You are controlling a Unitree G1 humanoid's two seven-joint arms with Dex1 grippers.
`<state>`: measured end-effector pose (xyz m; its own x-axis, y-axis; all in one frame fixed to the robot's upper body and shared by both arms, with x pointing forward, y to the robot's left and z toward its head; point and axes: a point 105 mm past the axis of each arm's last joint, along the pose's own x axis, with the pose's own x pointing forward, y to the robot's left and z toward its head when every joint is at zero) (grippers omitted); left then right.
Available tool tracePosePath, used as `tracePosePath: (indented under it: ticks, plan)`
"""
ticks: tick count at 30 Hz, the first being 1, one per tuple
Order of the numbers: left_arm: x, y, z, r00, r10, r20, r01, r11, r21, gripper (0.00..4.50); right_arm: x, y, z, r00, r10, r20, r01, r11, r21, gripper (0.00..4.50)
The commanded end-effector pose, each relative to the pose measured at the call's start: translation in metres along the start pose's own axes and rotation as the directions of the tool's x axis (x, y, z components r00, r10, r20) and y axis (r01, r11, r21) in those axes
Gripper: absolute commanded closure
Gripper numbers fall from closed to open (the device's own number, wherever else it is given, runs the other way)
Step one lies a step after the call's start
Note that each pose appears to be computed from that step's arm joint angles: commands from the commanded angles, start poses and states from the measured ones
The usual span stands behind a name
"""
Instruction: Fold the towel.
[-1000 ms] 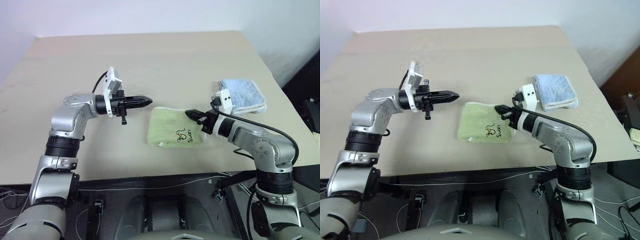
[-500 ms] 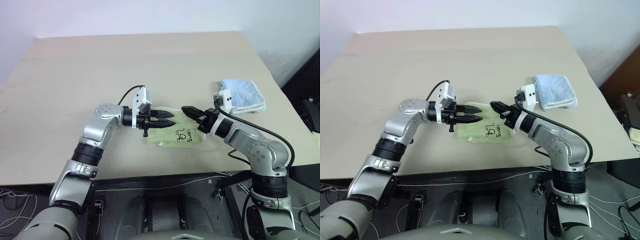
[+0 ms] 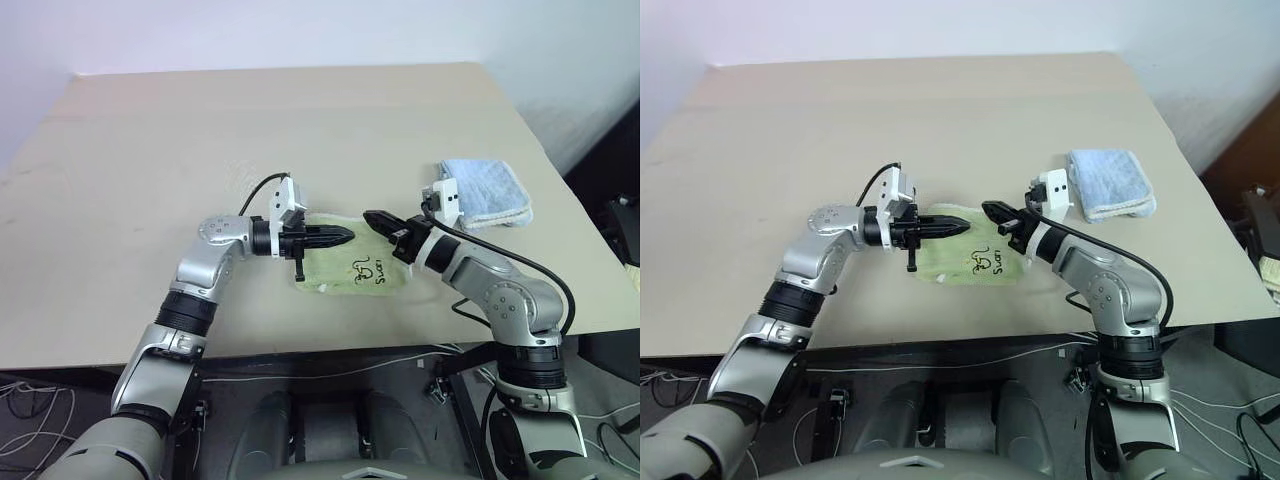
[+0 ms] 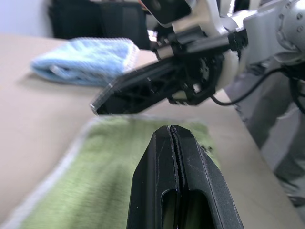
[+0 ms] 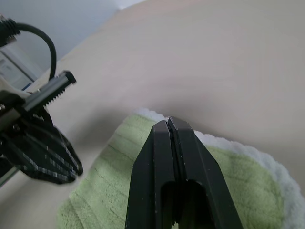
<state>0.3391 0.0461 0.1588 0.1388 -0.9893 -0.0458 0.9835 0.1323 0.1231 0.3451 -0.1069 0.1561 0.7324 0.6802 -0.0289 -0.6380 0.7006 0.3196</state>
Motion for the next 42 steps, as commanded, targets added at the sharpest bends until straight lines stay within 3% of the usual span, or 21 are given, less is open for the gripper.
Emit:
tracePosePath:
  ticks: [1,5,7,11,14,17,20,22,27,29,31,32,35,38,40,42]
  plan:
    - [-0.001,0.001,-0.039,0.992,0.064,-0.107,-0.058,0.997,0.053,4.46,0.007,-0.008,-0.018,0.999,-0.022,0.033,0.019,0.994,0.11,4.5]
    - [-0.012,-0.01,-0.096,0.956,0.108,-0.273,-0.086,0.992,0.091,4.46,0.012,-0.006,-0.071,0.996,-0.032,-0.087,0.042,0.993,0.108,4.5]
    - [-0.017,-0.013,-0.1,0.96,0.133,-0.245,-0.123,0.991,0.056,4.46,0.014,0.004,-0.083,0.994,-0.011,-0.11,0.021,0.996,0.09,4.5]
    - [-0.019,0.009,-0.067,0.966,0.245,-0.083,-0.247,0.969,-0.022,4.46,0.014,0.001,-0.071,0.998,-0.023,-0.06,0.028,0.996,0.088,4.5]
    - [-0.025,0.027,-0.031,0.954,0.298,0.026,-0.297,0.953,-0.057,4.46,0.009,0.003,-0.043,0.999,0.039,-0.016,-0.039,0.999,0.01,4.5]
    - [-0.033,0.036,-0.01,0.94,0.333,0.067,-0.328,0.941,-0.082,4.5,0.006,0.001,-0.023,0.999,0.049,0.008,-0.048,0.998,-0.035,3.91]
    - [-0.048,0.044,0.017,0.916,0.379,0.13,-0.363,0.922,-0.134,3.88,-0.003,0.002,-0.006,0.996,0.083,0.012,-0.081,0.988,-0.135,2.96]
    - [-0.059,0.042,0.025,0.915,0.385,0.122,-0.364,0.916,-0.167,3.2,-0.009,-0.004,0.002,0.998,0.067,0.005,-0.065,0.981,-0.184,2.24]
    - [-0.09,0.047,0.012,0.88,0.473,-0.05,-0.459,0.817,-0.349,1.48,-0.022,-0.009,0.019,0.996,0.092,-0.014,-0.092,0.966,-0.242,0.59]
    - [-0.097,0.05,0.011,0.849,0.522,-0.081,-0.504,0.756,-0.417,0.84,-0.023,-0.02,0.024,0.999,0.034,-0.021,-0.038,0.956,-0.292,0.0]
    - [-0.103,0.048,0.0,0.823,0.545,-0.157,-0.537,0.658,-0.529,0.16,-0.025,-0.019,0.027,0.998,0.045,-0.047,-0.057,0.945,-0.321,0.0]
    - [-0.104,0.043,-0.007,0.826,0.529,-0.194,-0.534,0.625,-0.569,0.03,-0.026,-0.017,0.027,0.996,0.059,-0.066,-0.078,0.942,-0.326,0.0]
    - [-0.1,0.027,-0.025,0.848,0.456,-0.27,-0.5,0.522,-0.691,0.03,-0.026,-0.018,0.022,0.992,0.052,-0.112,-0.088,0.935,-0.345,0.0]
    - [-0.093,0.014,-0.04,0.876,0.367,-0.314,-0.441,0.345,-0.829,0.03,-0.025,-0.024,0.015,0.988,0.024,-0.156,-0.077,0.935,-0.346,0.0]
    - [-0.089,0.005,-0.054,0.865,0.306,-0.397,-0.482,0.292,-0.826,0.03,-0.025,-0.02,0.013,0.983,0.048,-0.179,-0.108,0.935,-0.339,0.0]
    - [-0.083,0.001,-0.056,0.881,0.284,-0.377,-0.45,0.266,-0.852,0.03,-0.026,-0.016,0.013,0.979,0.07,-0.192,-0.134,0.928,-0.346,0.0]
